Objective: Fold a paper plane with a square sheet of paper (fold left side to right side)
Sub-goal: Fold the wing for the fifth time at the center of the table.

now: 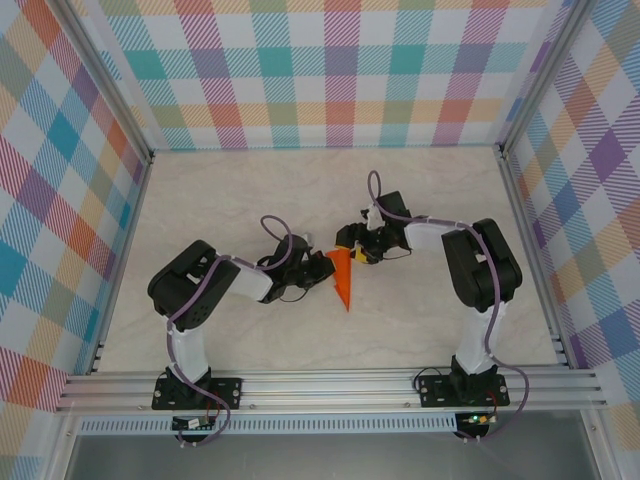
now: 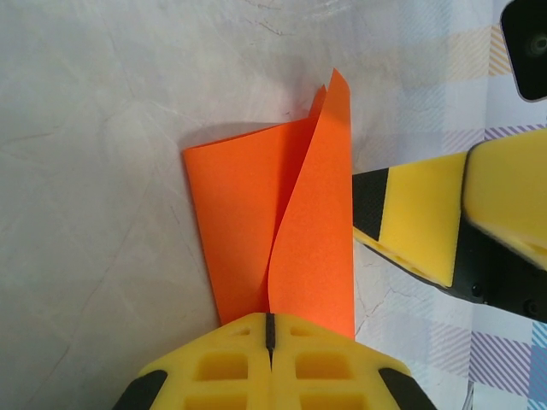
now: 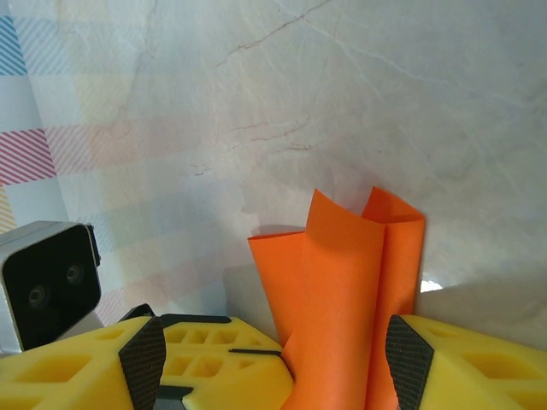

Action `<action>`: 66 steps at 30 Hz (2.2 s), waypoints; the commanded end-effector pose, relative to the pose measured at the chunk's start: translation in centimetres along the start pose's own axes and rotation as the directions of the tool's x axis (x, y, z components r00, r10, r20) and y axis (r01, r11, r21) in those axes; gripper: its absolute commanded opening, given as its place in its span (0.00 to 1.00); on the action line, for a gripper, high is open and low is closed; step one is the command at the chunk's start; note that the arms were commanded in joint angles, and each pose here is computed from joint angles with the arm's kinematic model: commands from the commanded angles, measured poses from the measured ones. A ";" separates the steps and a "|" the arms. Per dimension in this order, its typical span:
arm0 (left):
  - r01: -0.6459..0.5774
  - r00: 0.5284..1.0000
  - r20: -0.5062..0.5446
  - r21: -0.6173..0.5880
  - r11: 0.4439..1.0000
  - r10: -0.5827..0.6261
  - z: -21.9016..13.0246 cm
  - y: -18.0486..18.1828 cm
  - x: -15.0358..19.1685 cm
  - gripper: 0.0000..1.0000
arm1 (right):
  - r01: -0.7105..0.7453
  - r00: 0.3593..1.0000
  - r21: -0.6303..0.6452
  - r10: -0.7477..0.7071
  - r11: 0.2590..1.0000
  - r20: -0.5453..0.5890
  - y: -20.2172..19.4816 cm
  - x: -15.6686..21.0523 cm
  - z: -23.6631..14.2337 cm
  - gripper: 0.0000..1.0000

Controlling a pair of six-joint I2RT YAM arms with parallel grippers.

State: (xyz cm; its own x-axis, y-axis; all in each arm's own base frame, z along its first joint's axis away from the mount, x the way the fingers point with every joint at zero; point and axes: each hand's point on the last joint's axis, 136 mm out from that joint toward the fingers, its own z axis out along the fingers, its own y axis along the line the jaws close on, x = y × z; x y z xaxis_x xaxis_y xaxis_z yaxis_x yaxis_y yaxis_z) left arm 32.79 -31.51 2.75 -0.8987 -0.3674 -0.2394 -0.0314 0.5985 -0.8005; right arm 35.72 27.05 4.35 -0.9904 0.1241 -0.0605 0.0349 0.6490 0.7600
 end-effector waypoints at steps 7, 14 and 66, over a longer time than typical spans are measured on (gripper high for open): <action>-0.034 0.999 -0.011 0.000 0.999 0.034 0.4 -0.1 -0.6 0.00 | -0.013 0.999 0.054 0.015 0.998 -0.044 -0.7 0.5 0.8 0.71; -0.037 0.999 -0.014 -0.022 0.999 0.037 0.7 0.3 -0.6 0.00 | -0.035 0.996 0.139 0.046 0.990 -0.076 -2.3 1.2 1.3 0.71; -0.035 0.999 -0.013 -0.101 0.994 0.034 0.5 3.0 0.2 0.00 | 0.497 0.783 0.721 -0.608 0.483 -0.132 1.7 15.7 -5.0 0.37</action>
State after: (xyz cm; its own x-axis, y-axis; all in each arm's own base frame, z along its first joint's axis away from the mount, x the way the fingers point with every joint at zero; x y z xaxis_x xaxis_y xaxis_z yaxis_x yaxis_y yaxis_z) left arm 33.08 -31.89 2.58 -0.9065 -0.3284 -0.2653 0.0035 0.6225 -0.7826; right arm 19.05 27.33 7.84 -0.8341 -0.3625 -0.4158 -0.3908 0.9203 -0.0184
